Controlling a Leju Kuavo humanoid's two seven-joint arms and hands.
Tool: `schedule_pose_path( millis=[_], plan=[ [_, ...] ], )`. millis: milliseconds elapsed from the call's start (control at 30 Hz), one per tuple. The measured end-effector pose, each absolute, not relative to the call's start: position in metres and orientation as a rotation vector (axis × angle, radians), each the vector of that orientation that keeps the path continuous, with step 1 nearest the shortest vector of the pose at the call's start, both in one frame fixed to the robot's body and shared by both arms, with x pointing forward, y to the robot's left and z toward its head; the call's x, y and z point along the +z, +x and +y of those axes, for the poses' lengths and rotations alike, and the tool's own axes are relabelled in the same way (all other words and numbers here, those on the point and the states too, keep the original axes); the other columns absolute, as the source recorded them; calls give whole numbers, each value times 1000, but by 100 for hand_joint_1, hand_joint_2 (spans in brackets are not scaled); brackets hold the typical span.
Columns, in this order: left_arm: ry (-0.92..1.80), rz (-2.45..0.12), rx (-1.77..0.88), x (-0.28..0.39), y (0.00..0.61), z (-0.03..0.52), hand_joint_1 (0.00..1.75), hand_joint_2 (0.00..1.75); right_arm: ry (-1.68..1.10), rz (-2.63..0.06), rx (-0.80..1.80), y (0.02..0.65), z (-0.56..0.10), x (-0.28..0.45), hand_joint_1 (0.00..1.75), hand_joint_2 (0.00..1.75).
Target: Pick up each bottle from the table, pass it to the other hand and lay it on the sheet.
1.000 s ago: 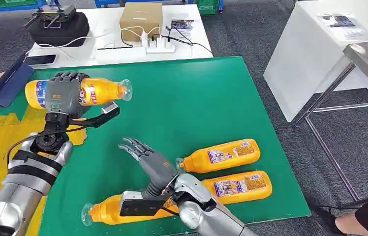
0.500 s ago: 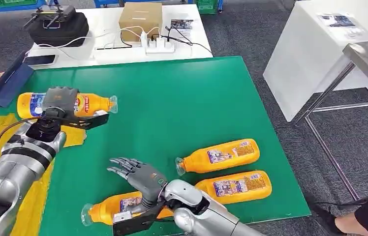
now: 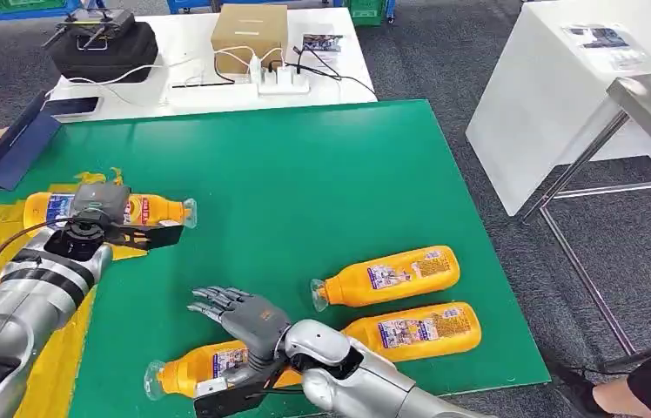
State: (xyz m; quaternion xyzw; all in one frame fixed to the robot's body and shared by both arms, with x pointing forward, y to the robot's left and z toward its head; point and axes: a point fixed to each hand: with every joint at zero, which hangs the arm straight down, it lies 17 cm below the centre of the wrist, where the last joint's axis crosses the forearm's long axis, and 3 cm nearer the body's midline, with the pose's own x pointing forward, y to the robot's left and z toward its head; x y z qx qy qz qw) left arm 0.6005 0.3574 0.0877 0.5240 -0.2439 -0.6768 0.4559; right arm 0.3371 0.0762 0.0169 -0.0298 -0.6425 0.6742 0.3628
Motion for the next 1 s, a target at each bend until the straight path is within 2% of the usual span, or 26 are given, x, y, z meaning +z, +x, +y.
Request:
schedule_pose_path(
  millis=[467,633,900,1000],
  plan=[
    [1300,-610,-1629,87,600,361,0,175,-102,-1623,1781,341,79,15,0,175],
    [1310,-642,-1606,90,602,358,0,175,-28,-1599,1758,334,82,14,0,175],
    [1363,-916,-1460,116,614,331,0,175,76,-1637,1723,319,88,27,0,175],
    [1361,-932,-1439,115,613,331,0,175,83,-1648,1727,315,87,29,0,175]
  ],
)
